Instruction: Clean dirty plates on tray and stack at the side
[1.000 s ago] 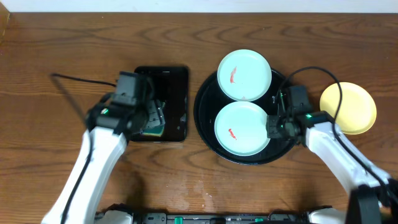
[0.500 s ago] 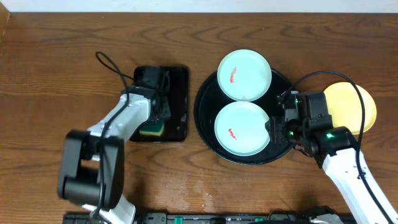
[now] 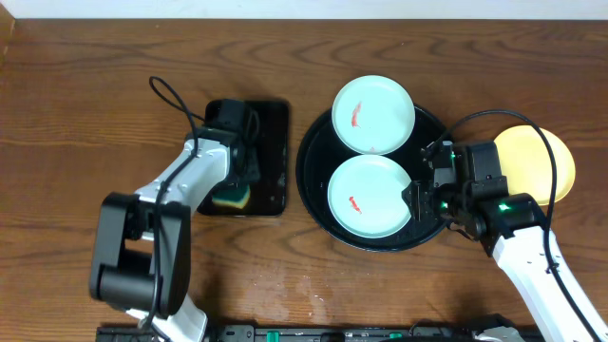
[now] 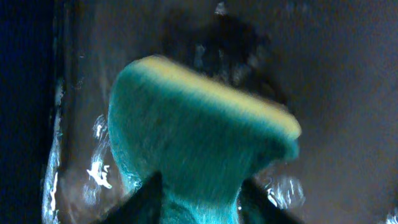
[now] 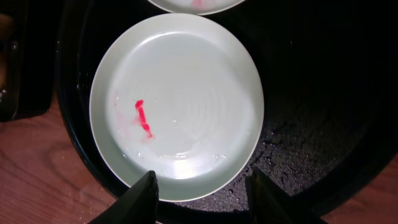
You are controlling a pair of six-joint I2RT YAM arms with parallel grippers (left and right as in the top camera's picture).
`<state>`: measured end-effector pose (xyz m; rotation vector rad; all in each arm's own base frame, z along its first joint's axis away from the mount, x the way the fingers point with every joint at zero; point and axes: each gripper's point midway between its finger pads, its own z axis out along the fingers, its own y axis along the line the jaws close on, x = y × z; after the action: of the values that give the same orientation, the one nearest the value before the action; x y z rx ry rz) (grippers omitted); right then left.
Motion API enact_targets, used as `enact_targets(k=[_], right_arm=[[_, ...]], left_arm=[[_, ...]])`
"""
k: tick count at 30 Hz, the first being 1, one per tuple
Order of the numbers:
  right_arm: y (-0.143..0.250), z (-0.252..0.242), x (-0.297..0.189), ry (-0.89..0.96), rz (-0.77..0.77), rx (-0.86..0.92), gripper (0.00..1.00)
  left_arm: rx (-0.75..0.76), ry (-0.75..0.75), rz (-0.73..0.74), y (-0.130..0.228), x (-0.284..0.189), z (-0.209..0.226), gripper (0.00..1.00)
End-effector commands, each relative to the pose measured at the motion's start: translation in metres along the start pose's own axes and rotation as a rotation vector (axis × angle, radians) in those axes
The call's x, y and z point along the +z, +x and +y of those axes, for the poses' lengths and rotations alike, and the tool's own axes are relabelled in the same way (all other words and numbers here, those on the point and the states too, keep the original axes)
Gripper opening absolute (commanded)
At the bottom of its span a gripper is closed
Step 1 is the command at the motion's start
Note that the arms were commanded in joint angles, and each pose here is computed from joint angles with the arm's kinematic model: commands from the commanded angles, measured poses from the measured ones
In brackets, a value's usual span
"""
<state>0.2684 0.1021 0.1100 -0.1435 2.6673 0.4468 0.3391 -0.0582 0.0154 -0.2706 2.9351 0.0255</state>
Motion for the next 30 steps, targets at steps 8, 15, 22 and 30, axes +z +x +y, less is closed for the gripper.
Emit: enact_targets(k=[8,15,22,30], right_arm=[[-0.002,0.002,-0.003,-0.013,-0.008,-0.007,0.44],[-0.002,0.002,-0.003,-0.013,-0.008,-0.007,0.44],[-0.002,0.002,-0.003,-0.013,-0.009,-0.007,0.44],[-0.002,0.002,-0.003,-0.013,-0.008,-0.006,0.44]], left_arm=[[0.002,0.019,0.049,0.022,-0.026,0.004,0.50],[-0.001,-0.015,0.127,0.053,0.016,0.014,0.26],[-0.002,-0.002,0.095,0.038,0.001,0.009,0.07],[-0.010,0.046,-0.025,0.006,-0.044,-0.001,0.47]])
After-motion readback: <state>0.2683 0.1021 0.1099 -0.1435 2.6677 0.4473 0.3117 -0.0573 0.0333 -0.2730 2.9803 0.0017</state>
